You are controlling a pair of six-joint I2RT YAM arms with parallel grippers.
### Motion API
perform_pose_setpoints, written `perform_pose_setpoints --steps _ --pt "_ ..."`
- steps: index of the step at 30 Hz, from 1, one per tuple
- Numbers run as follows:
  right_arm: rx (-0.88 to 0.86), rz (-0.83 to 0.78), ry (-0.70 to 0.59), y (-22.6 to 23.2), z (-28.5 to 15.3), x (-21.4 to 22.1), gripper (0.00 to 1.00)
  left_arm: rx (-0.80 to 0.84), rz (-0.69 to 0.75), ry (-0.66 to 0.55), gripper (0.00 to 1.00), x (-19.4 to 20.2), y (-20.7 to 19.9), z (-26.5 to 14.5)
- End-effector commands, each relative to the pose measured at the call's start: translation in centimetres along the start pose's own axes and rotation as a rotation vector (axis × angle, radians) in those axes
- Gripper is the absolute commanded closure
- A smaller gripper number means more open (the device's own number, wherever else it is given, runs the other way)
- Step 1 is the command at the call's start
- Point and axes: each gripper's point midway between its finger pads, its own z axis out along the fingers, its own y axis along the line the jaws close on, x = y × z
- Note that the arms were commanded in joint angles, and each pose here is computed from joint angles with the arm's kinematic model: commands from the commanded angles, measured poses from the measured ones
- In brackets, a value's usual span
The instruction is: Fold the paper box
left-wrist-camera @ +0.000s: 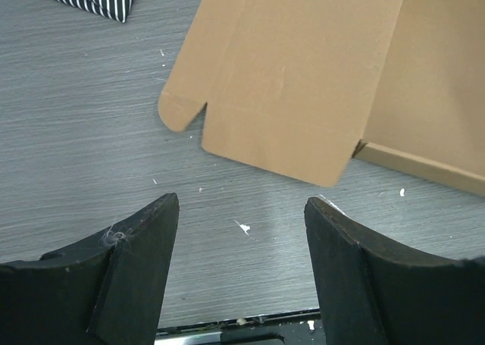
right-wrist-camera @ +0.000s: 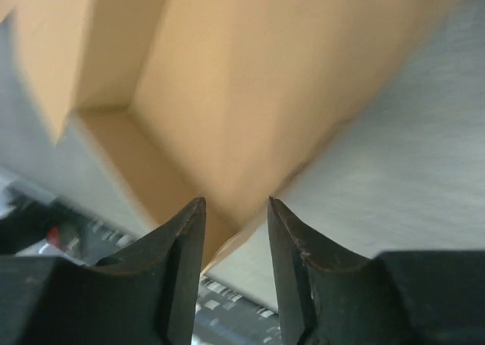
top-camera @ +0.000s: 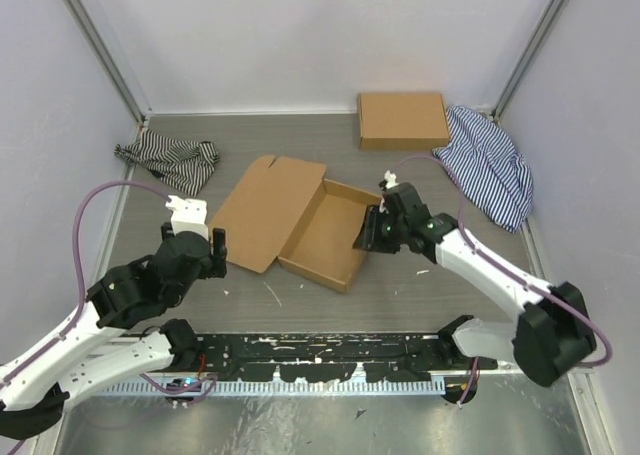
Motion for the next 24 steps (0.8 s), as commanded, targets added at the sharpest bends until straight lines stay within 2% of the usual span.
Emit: perform_pose_setpoints --steps 1,3,5,7,9,11,14,17,24 --pt "-0.406 0.019 0.021 10.6 -4.9 1.9 0.52 0.006 -0.030 -0.033 0.26 -0.2 0.2 -0.1" --pt "-0.469 -0.089 0.064 12.6 -6.6 2.9 0.51 0.011 -0.039 -0.040 0.26 -0.2 0.3 -0.1" --pt "-0.417 -0.226 0.019 12.9 -7.9 0.9 0.50 0.021 -0.042 -0.041 0.26 -0.2 0.2 -0.2" --pt "-0.206 -0.382 -0.077 10.4 -7.2 -2.5 0.47 0.025 -0.043 -0.034 0.26 0.0 0.1 -0.1" --pt "0.013 -0.454 -0.162 7.4 -6.0 -6.5 0.44 0.037 -0.045 -0.023 0.26 0.2 -0.2 -0.1" --pt "0.119 -0.484 -0.184 5.4 -4.1 -9.9 0.43 0.036 -0.051 -0.009 0.26 0.5 -0.2 0.0" --pt "0.089 -0.498 -0.105 4.1 0.5 -12.0 0.42 0.039 -0.053 -0.003 0.26 0.6 -0.4 0.1" --pt "0.083 -0.453 -0.095 2.6 3.4 -13.9 0.43 0.039 -0.052 0.001 0.26 0.6 -0.4 0.1" --pt "0.114 -0.497 -0.053 1.2 7.3 -14.2 0.43 0.040 -0.057 0.007 0.26 0.8 -0.5 0.2"
